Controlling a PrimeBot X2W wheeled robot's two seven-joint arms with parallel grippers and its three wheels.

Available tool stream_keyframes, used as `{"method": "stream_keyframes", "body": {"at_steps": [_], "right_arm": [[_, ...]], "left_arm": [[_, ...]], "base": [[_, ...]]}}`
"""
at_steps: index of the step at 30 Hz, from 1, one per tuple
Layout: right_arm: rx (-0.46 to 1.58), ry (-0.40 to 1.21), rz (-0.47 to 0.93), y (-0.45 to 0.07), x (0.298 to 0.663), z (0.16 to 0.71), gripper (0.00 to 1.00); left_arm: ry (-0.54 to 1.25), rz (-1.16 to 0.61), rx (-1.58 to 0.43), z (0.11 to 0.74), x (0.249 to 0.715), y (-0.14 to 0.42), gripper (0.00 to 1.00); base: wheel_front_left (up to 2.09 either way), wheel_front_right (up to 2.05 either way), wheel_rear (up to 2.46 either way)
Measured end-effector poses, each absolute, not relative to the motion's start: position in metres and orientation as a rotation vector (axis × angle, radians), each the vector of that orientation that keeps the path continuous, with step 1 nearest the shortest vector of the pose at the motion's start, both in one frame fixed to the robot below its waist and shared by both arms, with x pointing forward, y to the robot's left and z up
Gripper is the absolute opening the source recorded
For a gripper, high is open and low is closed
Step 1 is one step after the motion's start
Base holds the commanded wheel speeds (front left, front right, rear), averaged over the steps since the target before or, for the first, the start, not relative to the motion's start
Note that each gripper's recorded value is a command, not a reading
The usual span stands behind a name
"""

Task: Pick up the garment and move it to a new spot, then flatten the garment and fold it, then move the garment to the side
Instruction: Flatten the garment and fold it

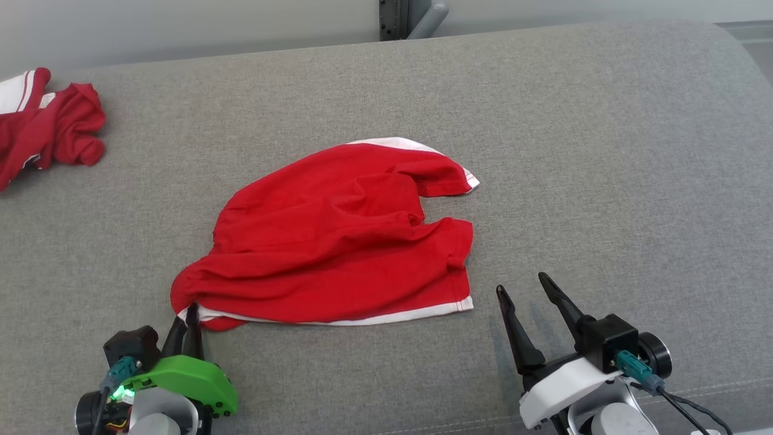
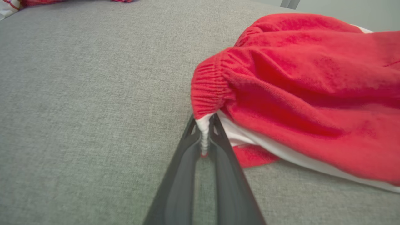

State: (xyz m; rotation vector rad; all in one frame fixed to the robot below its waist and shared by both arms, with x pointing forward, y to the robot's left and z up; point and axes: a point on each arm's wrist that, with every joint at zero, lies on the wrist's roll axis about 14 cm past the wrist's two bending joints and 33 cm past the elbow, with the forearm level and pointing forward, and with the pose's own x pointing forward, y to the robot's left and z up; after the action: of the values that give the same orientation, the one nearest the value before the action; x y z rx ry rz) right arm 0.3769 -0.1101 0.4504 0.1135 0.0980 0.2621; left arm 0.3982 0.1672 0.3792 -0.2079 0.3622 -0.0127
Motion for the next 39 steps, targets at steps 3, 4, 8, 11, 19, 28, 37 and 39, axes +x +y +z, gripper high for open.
{"method": "stream_keyframes", "body": {"at_steps": [3, 4, 8, 11, 19, 28, 37, 39], "right_arm": [[0.117, 0.107, 0.268, -0.108, 0.377, 0.448, 1.00], [0.118, 0.109, 0.269, -0.107, 0.376, 0.447, 1.00], [0.119, 0.120, 0.280, -0.104, 0.375, 0.444, 1.00], [0.119, 0.124, 0.290, -0.101, 0.375, 0.443, 1.00], [0.108, 0.176, 0.351, -0.082, 0.371, 0.428, 1.00], [0.038, 0.245, 0.455, -0.055, 0.372, 0.404, 1.00], [0.022, 0.298, 0.487, -0.047, 0.375, 0.387, 0.85], [0.017, 0.307, 0.496, -0.045, 0.376, 0.384, 0.82]], "left_arm": [[0.359, -0.013, -0.202, 0.379, 0.404, 0.167, 0.46], [0.354, -0.013, -0.202, 0.379, 0.405, 0.167, 0.94], [0.329, -0.002, -0.203, 0.384, 0.407, 0.172, 1.00], [0.294, 0.016, -0.211, 0.393, 0.406, 0.178, 1.00], [0.245, 0.055, -0.241, 0.404, 0.384, 0.184, 1.00], [0.254, 0.075, -0.252, 0.400, 0.372, 0.187, 1.00], [0.271, 0.085, -0.248, 0.394, 0.370, 0.190, 1.00], [0.281, 0.083, -0.247, 0.391, 0.370, 0.190, 1.00]], "base": [[0.00, 0.00, 0.00], [0.00, 0.00, 0.00], [0.00, 0.00, 0.00], [0.00, 0.00, 0.00], [0.00, 0.00, 0.00], [0.00, 0.00, 0.00], [0.00, 0.00, 0.00], [0.00, 0.00, 0.00]]}}
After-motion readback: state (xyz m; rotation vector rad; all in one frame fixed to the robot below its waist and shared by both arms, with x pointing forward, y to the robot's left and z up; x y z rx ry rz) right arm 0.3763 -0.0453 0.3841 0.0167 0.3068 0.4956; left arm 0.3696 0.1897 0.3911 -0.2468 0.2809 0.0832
